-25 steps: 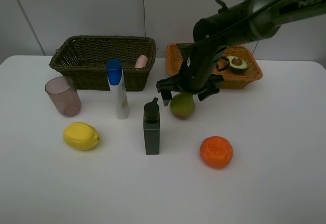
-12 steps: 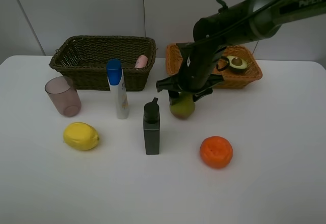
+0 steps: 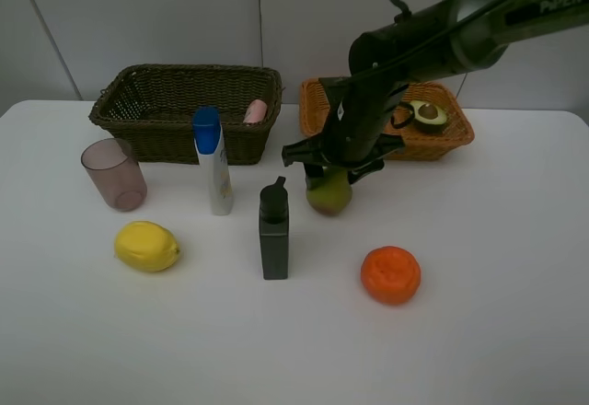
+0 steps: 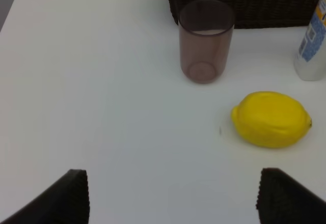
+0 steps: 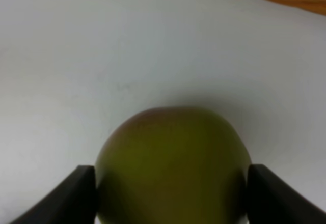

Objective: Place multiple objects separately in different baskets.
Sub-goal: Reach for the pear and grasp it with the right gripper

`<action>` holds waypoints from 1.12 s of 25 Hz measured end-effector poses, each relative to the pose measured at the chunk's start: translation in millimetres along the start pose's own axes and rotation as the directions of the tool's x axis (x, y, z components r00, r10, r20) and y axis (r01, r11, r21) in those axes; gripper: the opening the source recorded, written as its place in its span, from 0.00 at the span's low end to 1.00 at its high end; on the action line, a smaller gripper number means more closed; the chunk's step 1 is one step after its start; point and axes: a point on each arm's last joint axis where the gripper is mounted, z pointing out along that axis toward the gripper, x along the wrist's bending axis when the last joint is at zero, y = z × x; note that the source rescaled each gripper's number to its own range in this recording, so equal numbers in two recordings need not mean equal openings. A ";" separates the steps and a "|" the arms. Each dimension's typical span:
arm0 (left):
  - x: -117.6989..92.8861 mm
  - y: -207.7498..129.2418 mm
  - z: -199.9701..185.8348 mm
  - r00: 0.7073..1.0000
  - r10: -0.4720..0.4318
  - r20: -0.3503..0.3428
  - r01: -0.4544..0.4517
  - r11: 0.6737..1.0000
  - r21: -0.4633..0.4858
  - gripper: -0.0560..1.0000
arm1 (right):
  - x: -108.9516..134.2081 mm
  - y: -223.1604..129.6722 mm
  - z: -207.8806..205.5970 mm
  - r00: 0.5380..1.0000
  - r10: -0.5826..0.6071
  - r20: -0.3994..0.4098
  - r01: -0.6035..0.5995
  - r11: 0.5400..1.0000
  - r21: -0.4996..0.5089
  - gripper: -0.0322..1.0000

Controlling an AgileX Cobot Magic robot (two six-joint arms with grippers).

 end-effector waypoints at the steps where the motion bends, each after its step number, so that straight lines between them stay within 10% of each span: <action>1: 0.0 0.0 0.0 1.000 0.000 0.000 0.000 1.000 0.000 0.89 | 0.0 0.0 0.0 1.000 0.001 0.000 -0.001 1.000 0.000 0.49; 23: 0.0 0.0 0.0 1.000 0.000 0.000 0.000 1.000 0.000 0.89 | -1.1 -1.6 -4.6 1.000 0.001 0.010 -0.001 1.000 0.022 0.48; 28: 0.0 0.0 0.0 1.000 0.000 0.000 0.000 1.000 0.000 0.89 | -1.4 -0.8 -16.6 1.000 0.003 0.009 -0.004 1.000 0.017 0.27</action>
